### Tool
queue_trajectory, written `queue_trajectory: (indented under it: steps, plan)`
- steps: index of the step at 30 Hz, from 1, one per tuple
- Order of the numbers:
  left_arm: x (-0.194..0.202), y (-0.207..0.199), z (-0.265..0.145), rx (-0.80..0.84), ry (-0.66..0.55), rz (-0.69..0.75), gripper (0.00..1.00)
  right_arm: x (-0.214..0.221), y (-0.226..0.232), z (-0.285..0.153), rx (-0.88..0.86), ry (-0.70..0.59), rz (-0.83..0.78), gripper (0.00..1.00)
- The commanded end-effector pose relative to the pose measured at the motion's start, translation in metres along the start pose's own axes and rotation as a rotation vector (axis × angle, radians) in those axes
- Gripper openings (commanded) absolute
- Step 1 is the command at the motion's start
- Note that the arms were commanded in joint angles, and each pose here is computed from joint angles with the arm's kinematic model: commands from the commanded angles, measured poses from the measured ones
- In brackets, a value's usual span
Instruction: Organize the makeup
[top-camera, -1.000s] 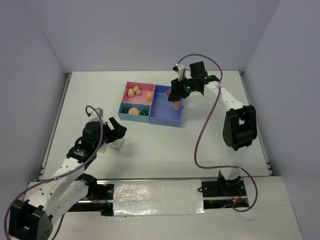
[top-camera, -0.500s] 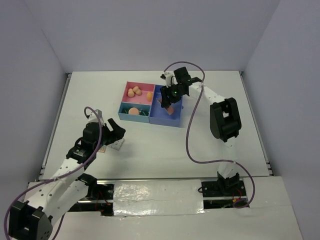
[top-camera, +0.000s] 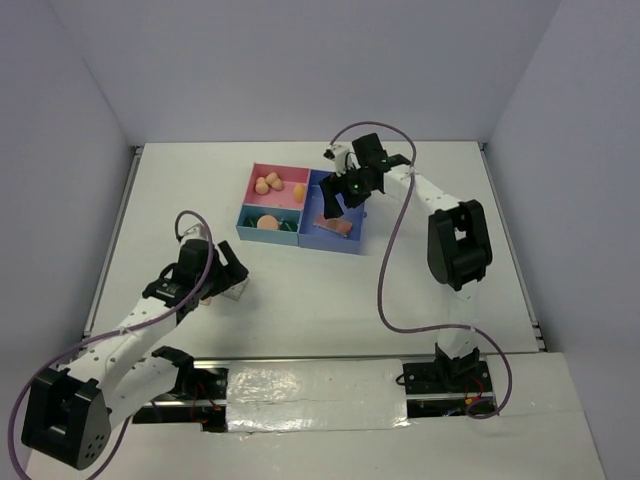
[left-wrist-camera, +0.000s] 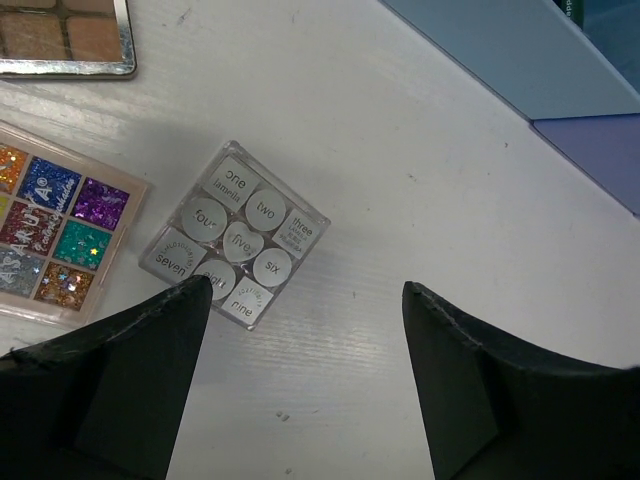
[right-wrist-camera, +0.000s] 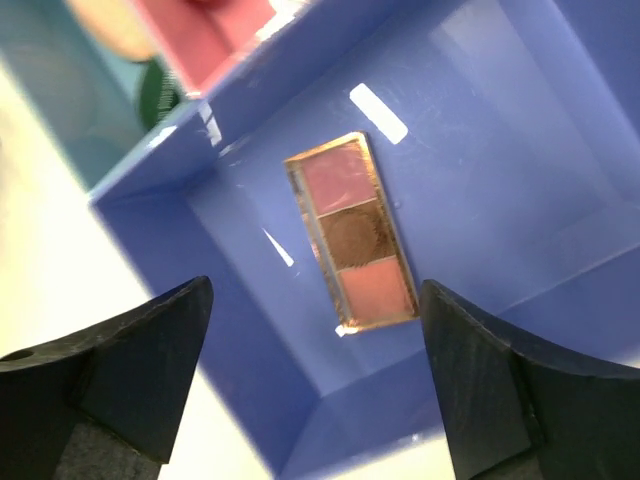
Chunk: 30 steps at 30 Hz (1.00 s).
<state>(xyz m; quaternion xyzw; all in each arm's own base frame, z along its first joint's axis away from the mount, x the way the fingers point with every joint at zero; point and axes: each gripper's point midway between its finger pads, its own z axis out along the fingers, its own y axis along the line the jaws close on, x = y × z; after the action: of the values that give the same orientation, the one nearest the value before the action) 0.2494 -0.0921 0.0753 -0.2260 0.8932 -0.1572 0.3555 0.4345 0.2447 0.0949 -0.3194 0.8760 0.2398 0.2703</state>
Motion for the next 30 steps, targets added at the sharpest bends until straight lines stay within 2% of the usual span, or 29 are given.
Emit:
queue_trajectory:
  steps: [1,3,4,11,18,23,30]
  plan:
    - [-0.017,-0.008,-0.004,-0.006,-0.023,0.025,0.9,-0.034,0.019,-0.055,-0.014,-0.112,-0.123,0.92]
    - [-0.017,-0.008,-0.003,-0.006,-0.006,0.086,0.91,-0.034,0.031,-0.066,-0.07,-0.148,-0.187,1.0]
    - [-0.02,-0.013,-0.003,0.005,-0.004,0.11,0.92,-0.042,0.038,-0.085,-0.075,-0.196,-0.226,1.0]
    - [-0.026,-0.025,0.009,0.015,0.067,0.274,0.93,-0.041,0.072,-0.147,-0.197,-0.351,-0.36,1.0]
    - [-0.04,-0.015,0.027,-0.136,0.175,0.442,0.93,-0.011,0.069,-0.175,-0.153,-0.423,-0.354,0.97]
    - [-0.025,0.004,0.036,-0.223,0.308,0.531,0.93,-0.004,0.059,-0.19,-0.145,-0.459,-0.292,0.97]
    - [-0.006,0.016,0.041,-0.225,0.399,0.591,0.93,-0.008,0.049,-0.2,-0.144,-0.486,-0.257,0.97]
